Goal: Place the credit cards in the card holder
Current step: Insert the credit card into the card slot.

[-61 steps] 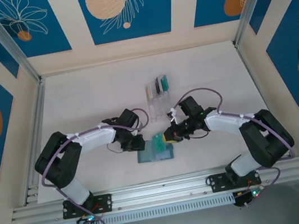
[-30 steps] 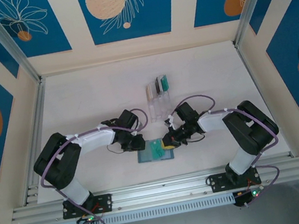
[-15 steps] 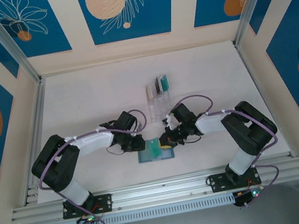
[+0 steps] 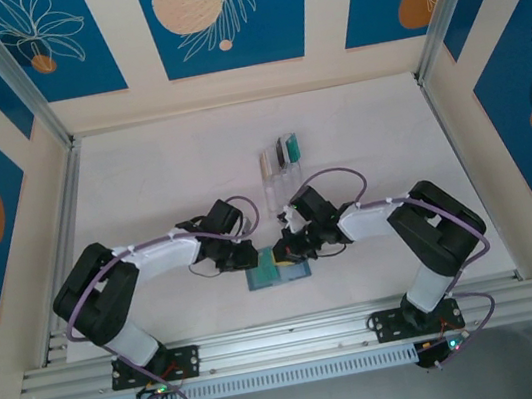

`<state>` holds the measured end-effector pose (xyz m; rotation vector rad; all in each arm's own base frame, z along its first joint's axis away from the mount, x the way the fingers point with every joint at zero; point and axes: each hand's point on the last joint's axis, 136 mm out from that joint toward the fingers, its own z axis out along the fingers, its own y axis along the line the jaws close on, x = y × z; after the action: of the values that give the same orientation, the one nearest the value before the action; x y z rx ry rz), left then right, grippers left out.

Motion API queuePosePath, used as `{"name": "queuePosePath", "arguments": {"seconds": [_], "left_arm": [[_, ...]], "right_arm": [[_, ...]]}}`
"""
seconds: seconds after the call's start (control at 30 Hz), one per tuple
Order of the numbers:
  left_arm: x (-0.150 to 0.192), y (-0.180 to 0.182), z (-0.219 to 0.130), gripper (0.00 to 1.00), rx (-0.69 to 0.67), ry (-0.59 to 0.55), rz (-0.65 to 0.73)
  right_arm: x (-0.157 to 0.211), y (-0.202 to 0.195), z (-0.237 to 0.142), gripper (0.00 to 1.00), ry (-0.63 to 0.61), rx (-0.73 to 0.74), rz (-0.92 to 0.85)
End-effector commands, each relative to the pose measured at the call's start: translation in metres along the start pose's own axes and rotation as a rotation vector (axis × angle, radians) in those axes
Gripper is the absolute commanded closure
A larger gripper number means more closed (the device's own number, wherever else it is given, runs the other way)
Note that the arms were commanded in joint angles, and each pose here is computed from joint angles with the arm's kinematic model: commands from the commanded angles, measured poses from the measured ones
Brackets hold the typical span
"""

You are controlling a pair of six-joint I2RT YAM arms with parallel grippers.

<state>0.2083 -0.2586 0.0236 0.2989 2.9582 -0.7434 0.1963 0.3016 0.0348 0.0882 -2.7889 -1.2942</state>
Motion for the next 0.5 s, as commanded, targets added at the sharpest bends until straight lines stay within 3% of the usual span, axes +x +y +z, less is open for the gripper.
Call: {"name": "queuePosePath", "arguments": {"seconds": [0.0,0.23,0.47], "left_arm": [[0.025,0.007,-0.001,0.83,-0.028,0.077,-0.027],[0.016,-0.001,-0.027,0.81,0.031,0.019,-0.038],[0.026,0.012,-0.019,0.95,-0.002,0.050,-0.044]], "right_arm": [[-0.008,-0.001,0.004,1.00,-0.019,0.014,0.005],[-0.007,-0.009,0.001,1.00,-0.011,0.029,0.016],[-0.008,-0.004,0.001,1.00,0.001,0.026,0.004]]}}
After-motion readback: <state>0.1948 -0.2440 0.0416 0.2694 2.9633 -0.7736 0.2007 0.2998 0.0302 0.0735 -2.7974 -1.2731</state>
